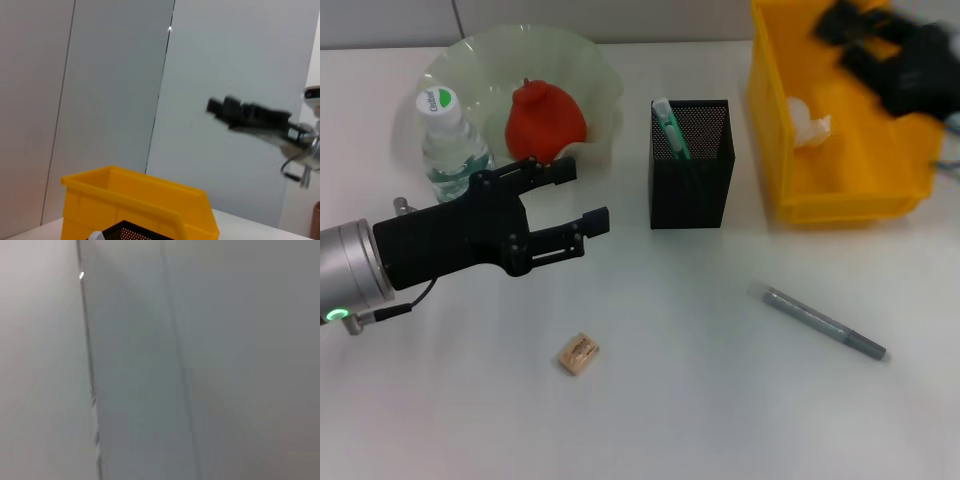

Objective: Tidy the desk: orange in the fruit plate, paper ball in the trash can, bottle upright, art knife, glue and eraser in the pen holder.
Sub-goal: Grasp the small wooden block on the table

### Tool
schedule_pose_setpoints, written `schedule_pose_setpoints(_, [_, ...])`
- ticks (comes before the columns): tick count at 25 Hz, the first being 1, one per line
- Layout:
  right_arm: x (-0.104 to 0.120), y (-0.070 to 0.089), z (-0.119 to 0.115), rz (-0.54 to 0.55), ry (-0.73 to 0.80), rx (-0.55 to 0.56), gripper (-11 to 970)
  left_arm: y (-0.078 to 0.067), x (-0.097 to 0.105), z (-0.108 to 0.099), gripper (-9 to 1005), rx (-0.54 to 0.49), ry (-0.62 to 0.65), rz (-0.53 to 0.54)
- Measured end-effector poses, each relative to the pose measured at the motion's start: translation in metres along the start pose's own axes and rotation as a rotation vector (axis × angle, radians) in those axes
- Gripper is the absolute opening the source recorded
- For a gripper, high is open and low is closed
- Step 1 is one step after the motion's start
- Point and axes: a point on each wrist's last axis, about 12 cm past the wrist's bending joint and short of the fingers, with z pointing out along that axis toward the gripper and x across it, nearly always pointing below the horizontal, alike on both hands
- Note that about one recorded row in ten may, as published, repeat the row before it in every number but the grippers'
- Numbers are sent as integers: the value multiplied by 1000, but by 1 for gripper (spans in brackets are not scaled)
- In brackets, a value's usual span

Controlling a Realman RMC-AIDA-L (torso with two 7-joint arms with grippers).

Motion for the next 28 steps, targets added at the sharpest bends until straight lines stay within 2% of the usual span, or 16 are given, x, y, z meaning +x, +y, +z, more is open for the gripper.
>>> schedule_pose_setpoints(5, [-27,-13,-46,60,-126,97,318,0,0,0,784,1,0,0])
schedule_pose_setpoints(8, [-42,-16,-59,91,-112,58,319,0,0,1,784,4,1,1])
schedule_pose_setpoints(12, [-55,-14,-50,126,40,-43,320,0,-1,2,784,6,0,4])
schedule_pose_setpoints(16, [-60,-7,-27,122,243,-124,321,1,-2,3,784,8,2,6])
schedule_pose_setpoints(22, [-52,0,-6,154,385,-176,323,1,-2,3,784,8,3,6])
schedule_pose_setpoints(28, [-46,3,-2,159,404,-202,325,1,-2,3,784,8,1,8])
